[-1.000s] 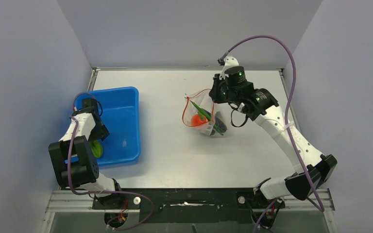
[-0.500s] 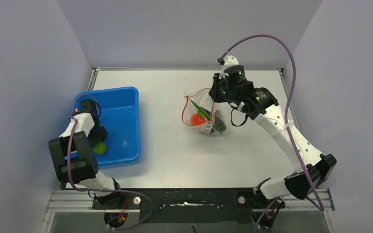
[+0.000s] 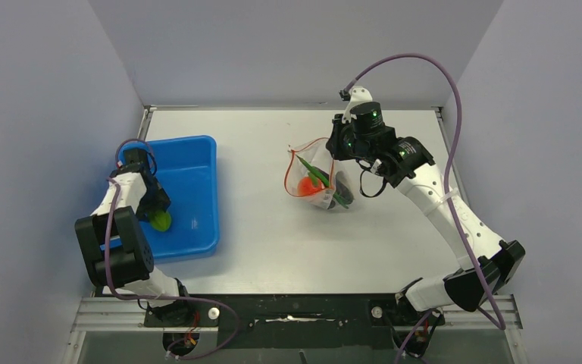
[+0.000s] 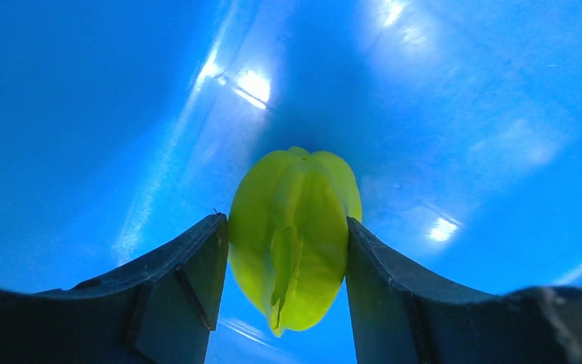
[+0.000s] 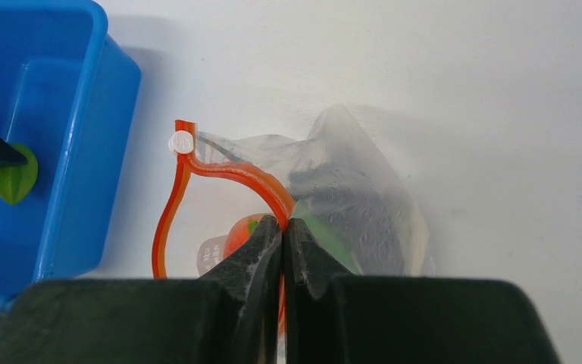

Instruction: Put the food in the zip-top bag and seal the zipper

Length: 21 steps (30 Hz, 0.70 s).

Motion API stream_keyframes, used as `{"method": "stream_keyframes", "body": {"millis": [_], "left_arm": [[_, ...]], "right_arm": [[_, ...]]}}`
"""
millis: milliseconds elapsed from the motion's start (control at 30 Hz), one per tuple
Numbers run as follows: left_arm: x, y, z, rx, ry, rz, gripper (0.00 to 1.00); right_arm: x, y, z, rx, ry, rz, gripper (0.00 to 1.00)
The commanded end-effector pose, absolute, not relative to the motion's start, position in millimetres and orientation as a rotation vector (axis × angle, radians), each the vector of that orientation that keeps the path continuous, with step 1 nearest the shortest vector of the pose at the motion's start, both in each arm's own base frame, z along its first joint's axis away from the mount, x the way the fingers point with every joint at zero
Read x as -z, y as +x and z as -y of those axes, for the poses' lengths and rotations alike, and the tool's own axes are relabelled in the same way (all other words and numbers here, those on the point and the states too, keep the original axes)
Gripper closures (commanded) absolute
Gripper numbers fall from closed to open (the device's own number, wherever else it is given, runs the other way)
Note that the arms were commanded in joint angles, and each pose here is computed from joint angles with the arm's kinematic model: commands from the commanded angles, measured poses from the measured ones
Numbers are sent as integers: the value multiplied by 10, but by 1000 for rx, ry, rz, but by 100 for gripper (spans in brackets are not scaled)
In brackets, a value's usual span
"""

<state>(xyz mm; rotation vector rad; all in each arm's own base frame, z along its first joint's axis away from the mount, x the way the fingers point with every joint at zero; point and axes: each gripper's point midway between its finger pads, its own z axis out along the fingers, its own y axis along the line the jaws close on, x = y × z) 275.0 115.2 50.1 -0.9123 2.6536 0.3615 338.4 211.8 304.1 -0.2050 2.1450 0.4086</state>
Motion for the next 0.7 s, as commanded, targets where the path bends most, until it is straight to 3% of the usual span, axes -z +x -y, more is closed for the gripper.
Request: {"method": "stream_keyframes", "body": {"millis": [0, 667], "left_arm": [[-923, 3124, -1000, -207, -877, -2528, 59], [-1829, 4072, -143, 352, -690, -2312, 59]], "right_arm": [[-3409, 3506, -2154, -447, -173, -2034, 100], [-3111, 3580, -2405, -502, -112, -2122, 100]]}}
